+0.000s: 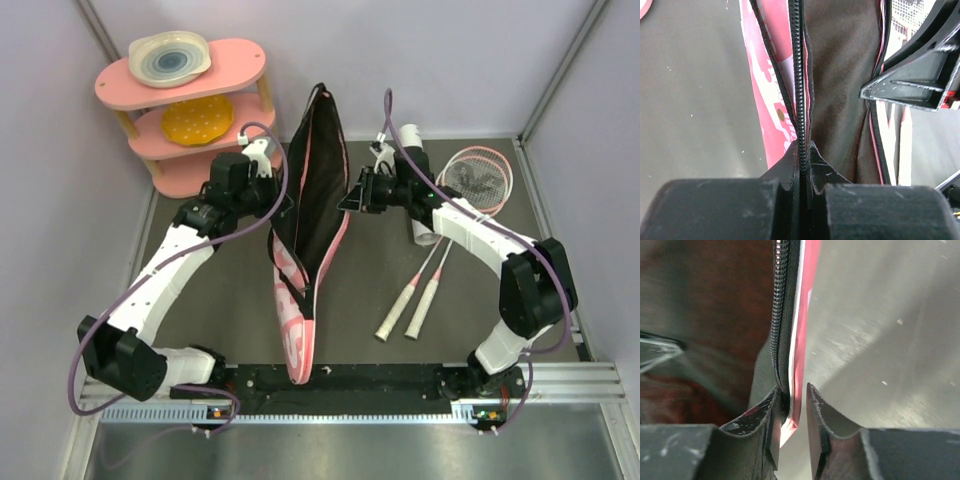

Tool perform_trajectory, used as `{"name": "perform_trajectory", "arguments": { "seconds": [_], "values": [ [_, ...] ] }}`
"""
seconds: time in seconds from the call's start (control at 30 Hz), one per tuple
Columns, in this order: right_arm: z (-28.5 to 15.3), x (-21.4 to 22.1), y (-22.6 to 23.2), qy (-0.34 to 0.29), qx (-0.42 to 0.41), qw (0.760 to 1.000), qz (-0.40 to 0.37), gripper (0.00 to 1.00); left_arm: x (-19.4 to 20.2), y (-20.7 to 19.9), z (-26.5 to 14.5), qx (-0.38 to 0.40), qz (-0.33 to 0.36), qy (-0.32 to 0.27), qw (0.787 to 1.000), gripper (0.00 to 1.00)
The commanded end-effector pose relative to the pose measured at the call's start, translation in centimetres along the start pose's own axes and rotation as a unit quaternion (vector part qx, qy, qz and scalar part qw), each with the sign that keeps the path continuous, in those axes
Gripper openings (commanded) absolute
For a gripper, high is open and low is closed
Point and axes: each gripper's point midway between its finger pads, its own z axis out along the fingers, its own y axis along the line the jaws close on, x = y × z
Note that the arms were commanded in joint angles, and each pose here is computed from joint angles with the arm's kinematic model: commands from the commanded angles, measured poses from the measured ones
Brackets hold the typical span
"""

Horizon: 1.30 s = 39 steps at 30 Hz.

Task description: Pack up the badminton gear

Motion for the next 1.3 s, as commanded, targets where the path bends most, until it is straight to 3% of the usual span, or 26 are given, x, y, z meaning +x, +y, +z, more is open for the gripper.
{"name": "perform_trajectory", "arguments": {
  "seconds": [0.0,0.1,0.43,0.73,0.8,0.93,1.0,1.17,1.23,1.27],
  "values": [
    [-1.8,1.4,-2.6,0.026,0.121,0.992,-0.015,0.27,-3.8,-1.9,0.3,0.031,0.0,-0.053,0.998,0.0],
    [-1.4,2.1,-2.3,0.039,0.125,0.991,-0.02,0.32,-2.7,-2.0,1.3,0.042,-0.003,-0.04,0.998,0.0],
    [-3.0,2.6,0.5,0.028,0.147,0.988,-0.03,0.72,0.4,-0.8,3.7,0.032,0.002,-0.013,0.999,0.0],
    [-7.6,-0.6,3.6,-0.048,0.151,0.986,-0.052,0.89,1.7,-0.3,4.6,0.023,-0.022,0.004,0.999,0.0],
    [-9.5,-1.8,3.5,-0.084,0.17,0.981,-0.053,0.99,1.7,-0.3,4.6,0.021,-0.022,0.004,1.0,0.0],
    [-13.3,-3.2,-0.1,-0.143,0.237,0.961,-0.014,0.99,1.6,0.1,4.8,0.003,-0.027,0.006,1.0,0.0],
    [-15.7,-3.1,-3.9,-0.164,0.278,0.946,0.041,0.99,1.1,0.0,4.5,-0.003,-0.043,0.01,0.999,0.0],
    [-19.5,0.8,-12.0,-0.174,0.349,0.906,0.165,0.98,-1.0,-1.1,4.5,-0.004,-0.061,0.01,0.998,0.0],
    [-21.2,1.4,-14.5,-0.185,0.373,0.888,0.195,0.95,-1.0,-1.1,4.9,0.0,-0.051,0.015,0.999,0.0],
    [-21.5,2.3,-15.5,-0.176,0.384,0.885,0.197,0.86,-0.8,-0.8,5.1,-0.004,-0.047,0.017,0.999,0.0]
  ]
}}
